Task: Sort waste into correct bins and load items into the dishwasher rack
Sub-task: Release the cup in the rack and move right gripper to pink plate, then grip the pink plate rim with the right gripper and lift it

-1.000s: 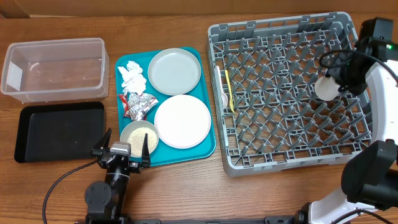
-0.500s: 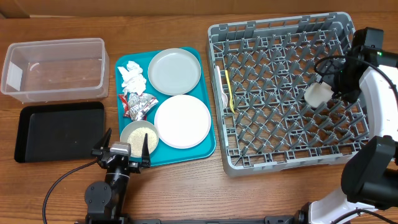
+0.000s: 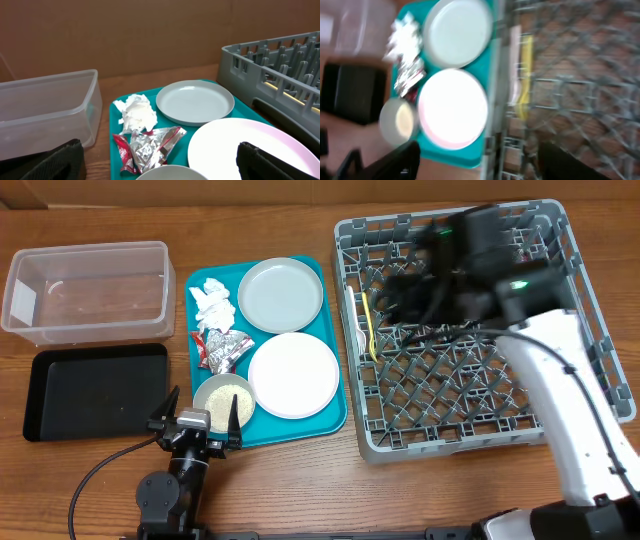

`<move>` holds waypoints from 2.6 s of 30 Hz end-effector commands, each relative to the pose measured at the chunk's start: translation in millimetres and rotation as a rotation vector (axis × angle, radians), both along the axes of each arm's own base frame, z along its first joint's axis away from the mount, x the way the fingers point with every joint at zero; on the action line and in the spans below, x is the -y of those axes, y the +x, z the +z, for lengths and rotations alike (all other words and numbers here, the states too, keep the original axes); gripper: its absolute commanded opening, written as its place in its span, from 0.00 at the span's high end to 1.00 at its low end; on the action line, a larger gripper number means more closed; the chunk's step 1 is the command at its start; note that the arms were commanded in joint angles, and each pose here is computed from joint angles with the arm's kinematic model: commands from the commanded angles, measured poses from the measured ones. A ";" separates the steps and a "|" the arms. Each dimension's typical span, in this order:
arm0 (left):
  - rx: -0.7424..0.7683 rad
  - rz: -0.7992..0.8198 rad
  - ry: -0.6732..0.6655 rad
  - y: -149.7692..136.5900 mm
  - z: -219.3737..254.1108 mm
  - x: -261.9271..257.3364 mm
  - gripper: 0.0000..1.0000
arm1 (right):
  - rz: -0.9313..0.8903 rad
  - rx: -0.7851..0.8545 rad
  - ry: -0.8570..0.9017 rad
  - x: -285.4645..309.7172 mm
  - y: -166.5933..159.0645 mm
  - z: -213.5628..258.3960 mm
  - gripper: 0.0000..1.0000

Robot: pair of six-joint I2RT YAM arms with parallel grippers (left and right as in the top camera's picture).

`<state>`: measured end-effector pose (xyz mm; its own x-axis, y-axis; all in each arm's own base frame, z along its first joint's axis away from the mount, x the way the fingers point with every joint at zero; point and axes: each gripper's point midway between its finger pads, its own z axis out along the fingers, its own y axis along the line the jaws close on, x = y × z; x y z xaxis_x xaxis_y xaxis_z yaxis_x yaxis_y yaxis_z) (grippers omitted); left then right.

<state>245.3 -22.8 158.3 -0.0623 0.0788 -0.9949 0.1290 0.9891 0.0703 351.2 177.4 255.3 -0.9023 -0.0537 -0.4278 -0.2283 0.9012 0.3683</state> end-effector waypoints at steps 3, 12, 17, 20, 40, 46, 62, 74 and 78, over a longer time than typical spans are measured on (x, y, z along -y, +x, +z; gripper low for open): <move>0.003 -0.005 -0.007 -0.4 -0.2 1.7 0.00 | 0.181 -0.123 -0.093 -73.7 -24.4 -63.6 0.32; 0.003 -0.005 -0.007 -0.4 -0.2 1.7 0.00 | 0.262 -0.194 -0.275 -114.0 -23.8 -157.2 0.39; 0.003 -0.005 -0.007 -0.4 -0.2 1.7 0.00 | 0.381 -0.063 -0.292 -130.7 2.7 -174.8 0.38; 0.003 -0.005 -0.007 -0.4 -0.2 1.7 0.00 | 0.448 -0.018 -0.309 -137.2 11.9 -188.2 0.38; 0.003 -0.005 -0.007 -0.4 -0.2 1.7 0.00 | 0.588 0.131 -0.479 -134.1 45.9 -227.5 0.44; 0.003 -0.005 -0.007 -0.4 -0.2 1.7 0.00 | 0.597 0.087 -0.499 -130.3 42.3 -249.2 0.53; 0.003 -0.005 -0.007 -0.4 -0.2 1.7 0.00 | 0.524 0.141 -0.650 -108.1 61.7 -244.2 0.86; 0.003 -0.005 -0.007 -0.4 -0.2 1.7 0.00 | 0.565 0.135 -0.716 -99.2 60.3 -233.2 0.96; 0.003 -0.005 -0.007 -0.4 -0.2 1.7 0.00 | 0.573 0.121 -0.718 -95.4 53.5 -222.3 0.96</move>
